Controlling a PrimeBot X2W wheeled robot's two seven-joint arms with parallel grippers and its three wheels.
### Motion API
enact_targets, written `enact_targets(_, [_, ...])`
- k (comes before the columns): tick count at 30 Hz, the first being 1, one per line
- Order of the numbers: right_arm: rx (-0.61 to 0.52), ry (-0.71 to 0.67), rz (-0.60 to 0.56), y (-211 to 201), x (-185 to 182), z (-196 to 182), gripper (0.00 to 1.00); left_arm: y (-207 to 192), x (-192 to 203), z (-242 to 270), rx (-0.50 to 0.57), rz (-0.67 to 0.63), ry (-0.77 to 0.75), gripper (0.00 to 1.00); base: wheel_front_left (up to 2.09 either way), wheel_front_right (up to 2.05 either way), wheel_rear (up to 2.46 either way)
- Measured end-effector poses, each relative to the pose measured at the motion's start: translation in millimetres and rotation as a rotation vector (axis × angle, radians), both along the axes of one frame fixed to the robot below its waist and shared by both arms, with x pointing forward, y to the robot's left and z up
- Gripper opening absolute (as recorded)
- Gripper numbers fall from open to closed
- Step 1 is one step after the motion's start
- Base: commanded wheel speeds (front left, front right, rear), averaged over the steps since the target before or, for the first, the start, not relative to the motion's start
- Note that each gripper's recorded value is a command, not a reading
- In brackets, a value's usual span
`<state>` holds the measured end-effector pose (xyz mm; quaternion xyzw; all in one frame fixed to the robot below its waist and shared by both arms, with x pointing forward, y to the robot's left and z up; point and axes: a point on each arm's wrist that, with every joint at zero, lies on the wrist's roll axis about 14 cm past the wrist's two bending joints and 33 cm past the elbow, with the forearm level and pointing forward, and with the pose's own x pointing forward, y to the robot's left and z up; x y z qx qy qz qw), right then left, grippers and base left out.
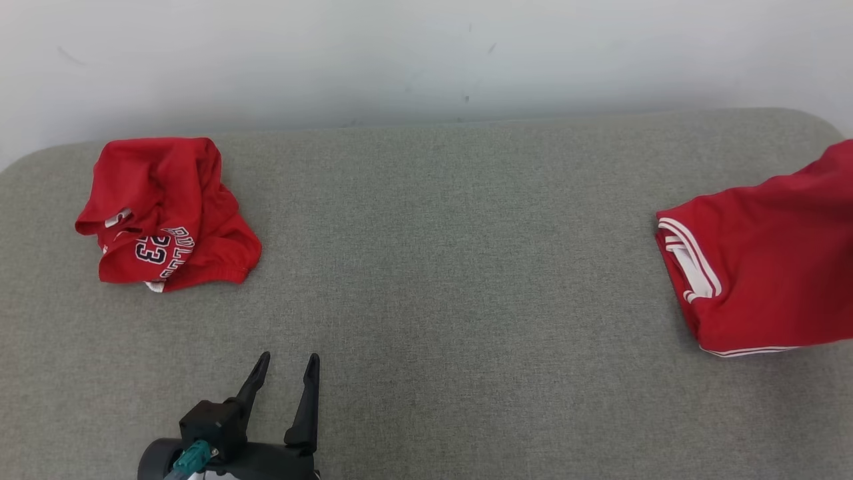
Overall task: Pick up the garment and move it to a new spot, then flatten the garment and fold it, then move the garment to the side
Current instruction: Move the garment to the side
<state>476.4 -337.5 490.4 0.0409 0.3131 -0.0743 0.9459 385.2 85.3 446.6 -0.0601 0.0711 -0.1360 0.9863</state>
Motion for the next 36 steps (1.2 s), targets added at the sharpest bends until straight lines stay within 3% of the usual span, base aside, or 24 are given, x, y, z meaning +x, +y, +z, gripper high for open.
enact_targets(20, [-0.148, 0.089, -0.038, -26.3, 5.7, -23.7, 0.00, 11.5, 7.2, -5.8, 0.020, 0.022, 0.009, 1.00, 0.00, 0.00, 0.00])
enact_targets(21, [-0.155, 0.090, -0.037, -27.0, 6.1, -23.6, 0.04, 11.8, 7.1, -6.2, 0.020, 0.023, 0.010, 1.00, 0.00, 0.00, 0.00])
enact_targets(22, [-0.168, 0.094, -0.036, -28.3, 6.5, -23.3, 0.32, 12.3, 7.0, -6.6, 0.020, 0.025, 0.011, 1.00, 0.00, 0.00, 0.00])
enact_targets(23, [-0.178, 0.092, -0.034, -29.2, 7.7, -21.9, 0.44, 12.7, 6.8, -7.0, 0.021, 0.026, 0.012, 1.00, 0.00, 0.00, 0.00])
enact_targets(24, [-0.181, 0.088, -0.034, -29.3, 8.6, -21.1, 0.93, 13.0, 6.6, -7.3, 0.021, 0.027, 0.013, 1.00, 0.00, 0.00, 0.00])
enact_targets(25, [-0.183, 0.091, -0.034, -29.4, 8.5, -21.6, 1.00, 13.5, 6.4, -7.6, 0.021, 0.028, 0.014, 1.00, 0.00, 0.00, 0.00])
enact_targets(36, [-0.210, 0.072, -0.036, -30.6, 6.4, -12.4, 1.00, 14.8, 4.5, -5.2, 0.026, 0.033, 0.010, 1.00, 0.00, 0.00, 0.00])
